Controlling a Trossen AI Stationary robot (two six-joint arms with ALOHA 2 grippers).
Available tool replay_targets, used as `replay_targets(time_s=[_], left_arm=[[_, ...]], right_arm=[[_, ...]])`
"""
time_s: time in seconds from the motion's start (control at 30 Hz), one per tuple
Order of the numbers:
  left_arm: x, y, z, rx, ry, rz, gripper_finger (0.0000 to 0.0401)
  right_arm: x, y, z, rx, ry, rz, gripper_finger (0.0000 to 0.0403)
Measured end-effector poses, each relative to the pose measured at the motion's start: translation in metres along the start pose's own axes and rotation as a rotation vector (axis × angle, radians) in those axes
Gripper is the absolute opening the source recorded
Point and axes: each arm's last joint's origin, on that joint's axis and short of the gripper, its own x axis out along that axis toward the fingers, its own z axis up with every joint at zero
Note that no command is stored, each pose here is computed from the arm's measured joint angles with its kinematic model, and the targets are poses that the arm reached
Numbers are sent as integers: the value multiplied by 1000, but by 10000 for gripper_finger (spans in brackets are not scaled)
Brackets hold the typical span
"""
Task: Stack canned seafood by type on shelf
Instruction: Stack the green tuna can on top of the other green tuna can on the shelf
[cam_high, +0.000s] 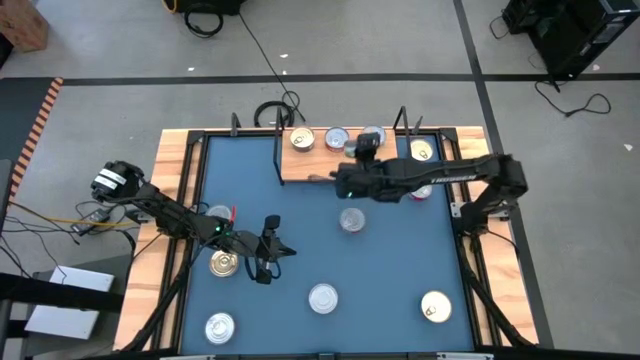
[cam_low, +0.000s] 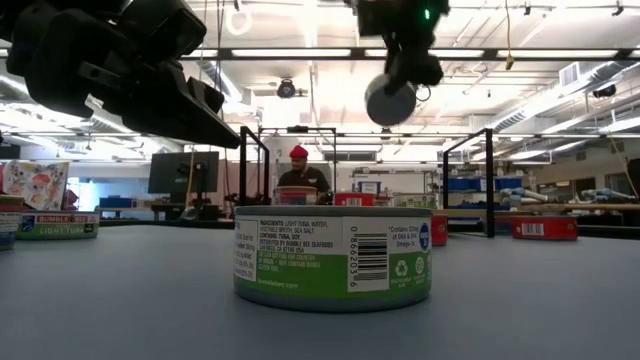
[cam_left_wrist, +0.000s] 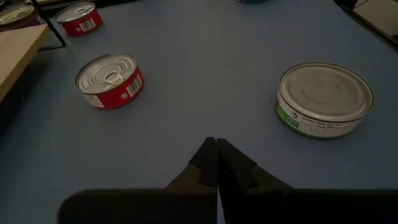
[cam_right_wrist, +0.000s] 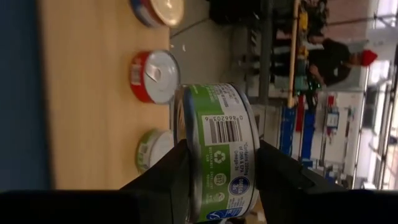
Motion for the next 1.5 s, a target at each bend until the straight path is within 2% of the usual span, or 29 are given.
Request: replay_targets(time_s=[0.27,0.37,0.47,0.8,1.5], left_arm=[[0,1,0,1,-5,4,1],[0,1,0,1,-5,6,1],[0,1,0,1,-4,7,1],[0,1,0,0,-3,8,1],[0,1,0,-9,-1,9,1]], right_arm=[[69,7,-37,33,0,-87,148],[89,13,-45,28,-38,-80,148],[105,19,-53,13,-10,-82,148],[125,16,-70,46,34,-61,148],[140,6,-82,111,30,-18,148]])
